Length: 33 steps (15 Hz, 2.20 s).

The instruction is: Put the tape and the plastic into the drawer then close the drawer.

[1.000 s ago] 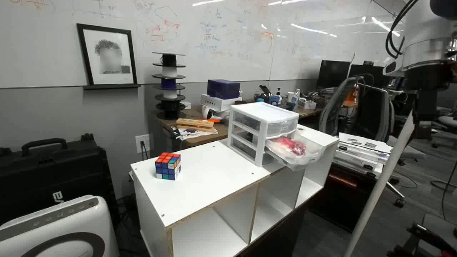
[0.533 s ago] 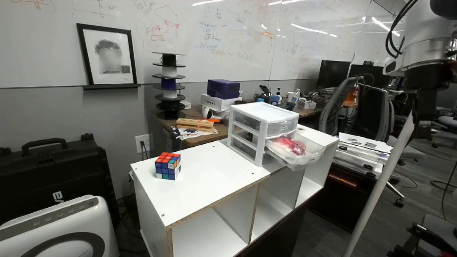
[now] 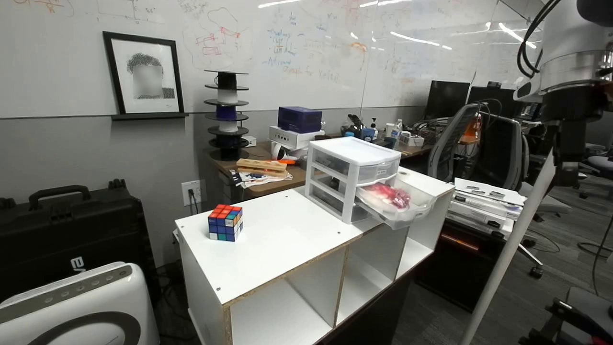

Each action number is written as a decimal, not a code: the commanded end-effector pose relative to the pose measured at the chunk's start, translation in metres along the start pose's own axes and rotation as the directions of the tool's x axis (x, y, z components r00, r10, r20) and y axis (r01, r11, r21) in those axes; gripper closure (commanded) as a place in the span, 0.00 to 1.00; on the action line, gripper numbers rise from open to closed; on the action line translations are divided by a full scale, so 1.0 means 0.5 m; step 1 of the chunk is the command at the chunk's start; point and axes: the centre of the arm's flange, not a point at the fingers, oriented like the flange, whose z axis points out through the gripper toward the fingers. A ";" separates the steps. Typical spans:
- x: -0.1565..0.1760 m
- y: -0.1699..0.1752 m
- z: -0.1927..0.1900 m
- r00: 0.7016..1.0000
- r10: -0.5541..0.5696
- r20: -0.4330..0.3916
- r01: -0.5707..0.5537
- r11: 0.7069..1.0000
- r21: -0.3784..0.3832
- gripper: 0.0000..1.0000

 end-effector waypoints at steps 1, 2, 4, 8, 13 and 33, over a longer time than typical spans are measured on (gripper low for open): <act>0.000 0.000 0.000 1.000 0.000 0.000 0.000 1.000 0.000 0.00; 0.000 0.000 0.000 1.000 0.000 0.000 0.000 1.000 0.000 0.00; 0.000 0.000 0.000 1.000 0.000 0.000 0.000 1.000 0.000 0.00; 0.003 0.002 -0.003 1.000 -0.007 0.002 0.007 1.000 -0.022 0.00; 0.085 0.063 -0.137 0.999 -0.032 0.023 0.035 0.991 -0.126 0.00; 0.650 0.512 -0.172 0.964 -0.242 -0.113 0.165 0.872 -0.460 0.00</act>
